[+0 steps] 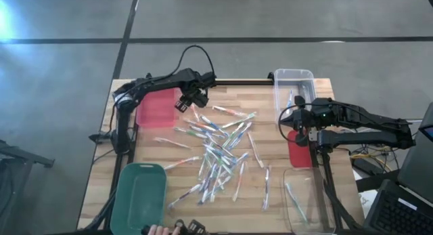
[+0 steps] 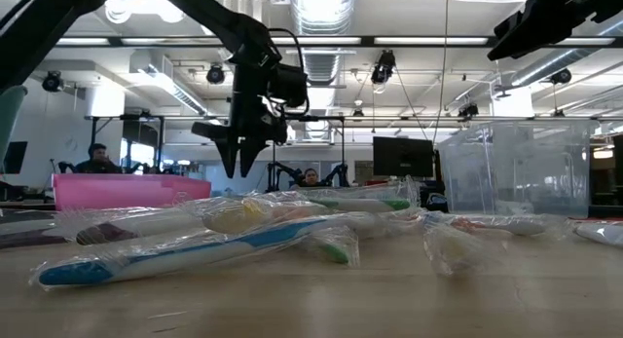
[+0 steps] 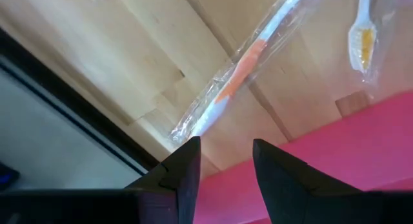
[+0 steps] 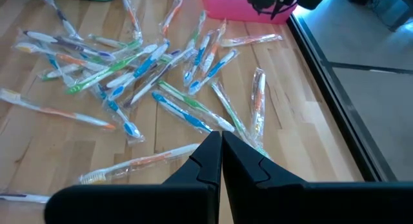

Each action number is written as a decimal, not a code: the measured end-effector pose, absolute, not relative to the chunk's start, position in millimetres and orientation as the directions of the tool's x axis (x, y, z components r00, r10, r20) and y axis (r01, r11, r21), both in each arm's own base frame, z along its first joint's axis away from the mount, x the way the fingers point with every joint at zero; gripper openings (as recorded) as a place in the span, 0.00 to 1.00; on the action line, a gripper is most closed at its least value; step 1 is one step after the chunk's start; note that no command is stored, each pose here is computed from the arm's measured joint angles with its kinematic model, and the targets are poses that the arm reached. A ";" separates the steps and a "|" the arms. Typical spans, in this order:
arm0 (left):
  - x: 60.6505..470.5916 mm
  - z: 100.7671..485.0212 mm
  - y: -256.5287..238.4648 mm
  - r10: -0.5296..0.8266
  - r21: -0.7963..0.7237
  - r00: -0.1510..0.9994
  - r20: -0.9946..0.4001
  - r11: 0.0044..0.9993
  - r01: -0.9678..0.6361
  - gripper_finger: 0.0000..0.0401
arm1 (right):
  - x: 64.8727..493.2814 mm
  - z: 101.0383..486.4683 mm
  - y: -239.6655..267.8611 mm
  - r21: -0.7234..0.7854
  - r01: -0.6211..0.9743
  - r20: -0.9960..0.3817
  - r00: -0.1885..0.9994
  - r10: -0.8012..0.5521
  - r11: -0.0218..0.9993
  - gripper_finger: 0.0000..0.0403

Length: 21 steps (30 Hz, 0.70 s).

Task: Pick & Place Toothbrushes
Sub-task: Put the orange toothbrush into the pink bin

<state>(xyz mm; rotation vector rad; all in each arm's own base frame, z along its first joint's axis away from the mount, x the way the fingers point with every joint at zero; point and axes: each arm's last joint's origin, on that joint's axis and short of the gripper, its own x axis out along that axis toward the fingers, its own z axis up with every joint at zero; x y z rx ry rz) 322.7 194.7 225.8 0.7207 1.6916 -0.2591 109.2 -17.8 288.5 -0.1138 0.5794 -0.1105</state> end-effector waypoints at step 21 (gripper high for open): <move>344.3 170.2 189.8 0.346 0.112 -0.231 -0.910 0.738 0.665 0.37 | 109.2 288.4 -17.8 -0.138 0.072 -0.539 0.831 -0.136 0.988 0.02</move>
